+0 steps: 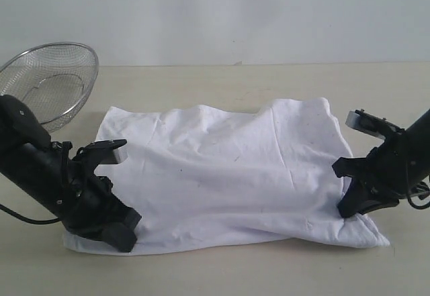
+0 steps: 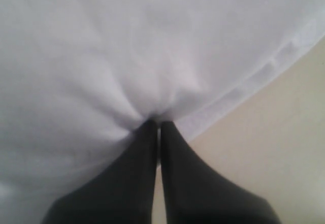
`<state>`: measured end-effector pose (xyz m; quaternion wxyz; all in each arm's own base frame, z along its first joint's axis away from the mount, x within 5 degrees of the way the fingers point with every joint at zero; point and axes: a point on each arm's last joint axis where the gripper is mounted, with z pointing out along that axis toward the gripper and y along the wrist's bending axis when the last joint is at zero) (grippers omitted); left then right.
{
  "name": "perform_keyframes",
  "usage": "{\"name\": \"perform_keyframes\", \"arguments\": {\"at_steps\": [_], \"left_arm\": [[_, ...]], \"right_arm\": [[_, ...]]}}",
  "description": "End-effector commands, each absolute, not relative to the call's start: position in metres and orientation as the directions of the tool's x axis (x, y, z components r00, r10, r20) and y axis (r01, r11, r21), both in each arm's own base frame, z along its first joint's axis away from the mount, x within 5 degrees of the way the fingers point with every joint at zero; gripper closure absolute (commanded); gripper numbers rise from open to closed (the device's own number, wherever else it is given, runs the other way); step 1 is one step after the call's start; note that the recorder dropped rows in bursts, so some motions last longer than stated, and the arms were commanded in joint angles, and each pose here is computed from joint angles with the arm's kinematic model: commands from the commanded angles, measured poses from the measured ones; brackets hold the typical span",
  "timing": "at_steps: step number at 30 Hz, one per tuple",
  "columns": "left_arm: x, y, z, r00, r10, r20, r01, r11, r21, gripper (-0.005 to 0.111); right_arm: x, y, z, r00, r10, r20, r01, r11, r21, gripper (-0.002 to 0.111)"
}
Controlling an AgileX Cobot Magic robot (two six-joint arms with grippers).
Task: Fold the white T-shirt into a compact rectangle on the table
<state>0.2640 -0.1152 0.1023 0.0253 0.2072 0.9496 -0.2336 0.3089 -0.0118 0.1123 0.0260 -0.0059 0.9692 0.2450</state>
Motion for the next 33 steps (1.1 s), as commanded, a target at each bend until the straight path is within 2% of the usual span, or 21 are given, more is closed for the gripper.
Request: {"name": "perform_keyframes", "arguments": {"at_steps": [1,5,10,13,15,17,19,22,24,25,27,28,29,31,33], "left_arm": [[0.260,-0.111,0.094,-0.893,0.433,-0.121,0.444,0.804,-0.395,0.102],[0.260,-0.111,0.094,-0.893,0.433,-0.121,0.444,0.804,-0.395,0.102],[0.260,-0.111,0.094,-0.893,0.433,-0.121,0.444,0.804,-0.395,0.102],[0.260,-0.111,0.094,-0.893,0.433,-0.121,0.444,0.804,-0.395,0.102],[0.260,-0.111,0.094,-0.893,0.433,-0.121,0.444,0.804,-0.395,0.102],[0.260,-0.111,0.094,-0.893,0.433,-0.121,0.444,0.804,-0.395,0.102],[0.260,-0.111,0.094,-0.891,0.437,-0.121,0.447,0.803,-0.393,0.102],[0.260,-0.111,0.094,-0.890,0.439,-0.120,0.449,0.803,-0.392,0.102],[0.260,-0.111,0.094,-0.890,0.439,-0.119,0.449,0.802,-0.393,0.102],[0.260,-0.111,0.094,-0.890,0.440,-0.117,0.449,0.802,-0.395,0.102],[0.260,-0.111,0.094,-0.890,0.440,-0.117,0.449,0.802,-0.395,0.102],[0.260,-0.111,0.094,-0.890,0.440,-0.117,0.449,0.802,-0.395,0.102],[0.260,-0.111,0.094,-0.889,0.442,-0.117,0.450,0.801,-0.394,0.102],[0.259,-0.111,0.094,-0.888,0.447,-0.111,0.452,0.801,-0.392,0.102],[0.259,-0.110,0.094,-0.889,0.446,-0.101,0.448,0.807,-0.385,0.102]], "right_arm": [[0.310,-0.014,0.127,-0.991,-0.003,-0.136,-0.061,0.903,0.425,0.109],[0.313,-0.025,0.155,-0.964,0.033,-0.266,-0.049,0.954,0.295,0.109],[0.314,-0.032,0.156,-0.961,0.032,-0.274,-0.032,0.973,0.228,0.109],[0.323,-0.036,0.162,-0.941,0.045,-0.336,-0.020,0.982,0.187,0.109],[0.324,-0.036,0.163,-0.943,0.035,-0.330,-0.029,0.982,0.187,0.109],[0.318,-0.033,0.162,-0.963,0.016,-0.268,-0.044,0.975,0.216,0.108],[0.313,-0.034,0.161,-0.975,-0.023,-0.221,-0.069,0.977,0.203,0.098],[0.308,-0.038,0.159,-0.986,-0.028,-0.163,-0.055,0.986,0.159,0.067],[0.306,-0.041,0.158,-0.991,0.002,-0.133,-0.017,0.991,0.136,0.055],[0.305,-0.042,0.158,-0.993,0.020,-0.116,0.005,0.992,0.124,0.053],[0.303,-0.043,0.158,-0.995,0.038,-0.097,0.027,0.993,0.111,0.058],[0.303,-0.043,0.158,-0.995,0.038,-0.096,0.027,0.993,0.115,0.065],[0.303,-0.041,0.158,-0.995,0.035,-0.096,0.023,0.992,0.124,0.075],[0.302,-0.036,0.163,-0.994,-0.016,-0.111,-0.031,0.989,0.141,0.108],[0.303,-0.028,0.173,-0.987,-0.053,-0.154,-0.076,0.986,0.147,0.109]]}}
